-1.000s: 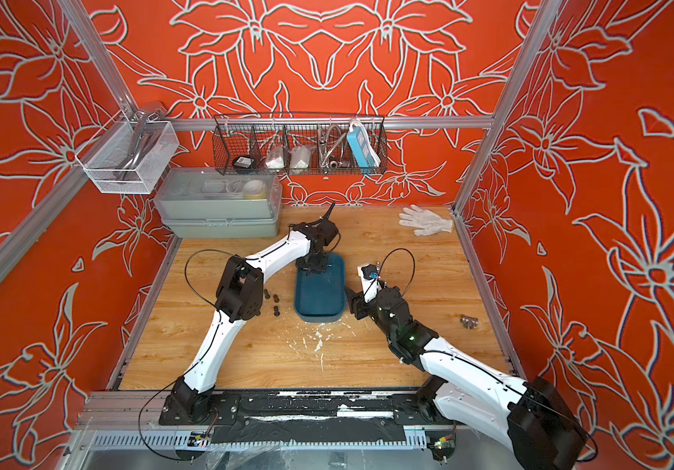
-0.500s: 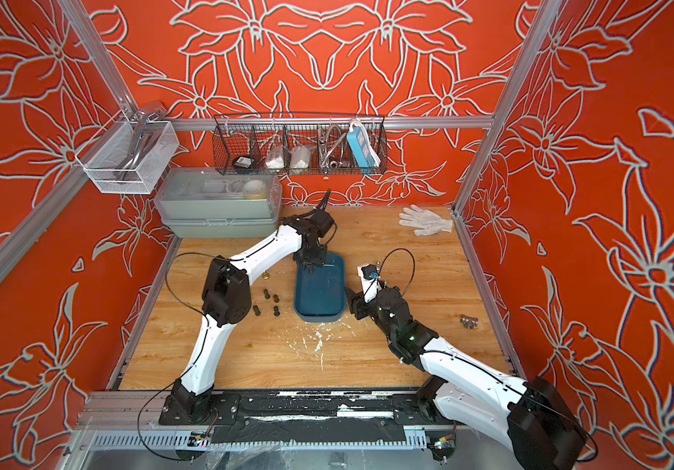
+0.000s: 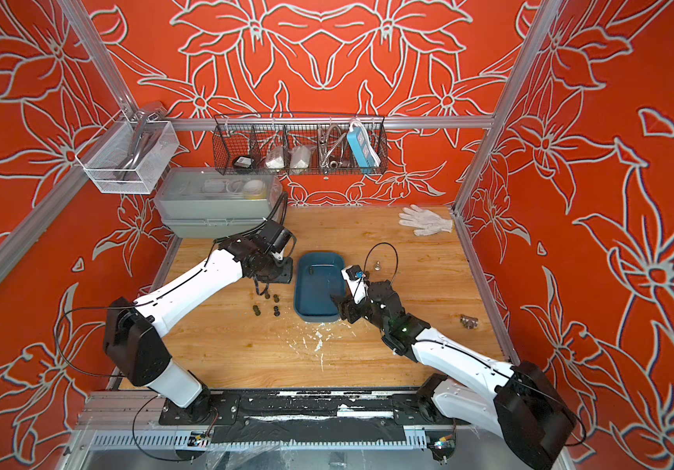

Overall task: Put the chess pieces into the storage box
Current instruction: Place the chess piece in the storage box, then pick up the chess piece at the center of the board.

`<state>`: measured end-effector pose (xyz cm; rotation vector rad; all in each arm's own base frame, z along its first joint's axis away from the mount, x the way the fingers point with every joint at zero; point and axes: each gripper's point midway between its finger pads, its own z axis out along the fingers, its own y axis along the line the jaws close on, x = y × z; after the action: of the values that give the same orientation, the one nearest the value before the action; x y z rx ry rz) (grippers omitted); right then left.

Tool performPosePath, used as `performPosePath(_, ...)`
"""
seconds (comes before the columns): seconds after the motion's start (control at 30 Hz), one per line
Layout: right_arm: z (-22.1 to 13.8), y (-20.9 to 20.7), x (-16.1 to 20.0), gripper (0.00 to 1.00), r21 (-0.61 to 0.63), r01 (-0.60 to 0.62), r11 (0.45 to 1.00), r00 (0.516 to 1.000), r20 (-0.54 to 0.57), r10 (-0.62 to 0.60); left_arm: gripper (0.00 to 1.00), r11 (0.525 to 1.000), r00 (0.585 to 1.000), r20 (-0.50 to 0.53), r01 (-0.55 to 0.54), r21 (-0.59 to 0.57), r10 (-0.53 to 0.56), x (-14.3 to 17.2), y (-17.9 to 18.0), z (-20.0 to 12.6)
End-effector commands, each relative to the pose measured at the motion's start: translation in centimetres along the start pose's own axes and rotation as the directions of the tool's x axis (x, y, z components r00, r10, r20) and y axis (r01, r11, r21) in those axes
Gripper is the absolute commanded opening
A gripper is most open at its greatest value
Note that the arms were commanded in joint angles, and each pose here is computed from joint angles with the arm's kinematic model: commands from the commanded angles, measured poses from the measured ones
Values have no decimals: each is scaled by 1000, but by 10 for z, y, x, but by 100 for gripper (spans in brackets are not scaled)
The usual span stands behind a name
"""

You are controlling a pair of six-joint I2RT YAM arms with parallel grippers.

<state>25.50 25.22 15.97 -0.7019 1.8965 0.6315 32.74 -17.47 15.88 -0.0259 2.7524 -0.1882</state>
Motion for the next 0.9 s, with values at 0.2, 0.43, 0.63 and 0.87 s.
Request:
performPosePath(0.2,11,42,-1,79,-177,86,981,996,-15,-89,39,996,991,-103,83,-26,-85,28,28,33)
performPosePath(0.43,12,43,0,80,-165,91,982,995,-26,-96,36,994,986,-135,86,-62,-93,20,37,62)
performPosePath(0.63,12,41,1,80,-153,91,984,995,-28,-96,37,992,982,-163,83,-99,-98,20,43,79)
performPosePath(0.87,10,46,-1,88,-177,95,980,995,-5,-98,37,988,977,-185,80,-135,-104,23,49,91)
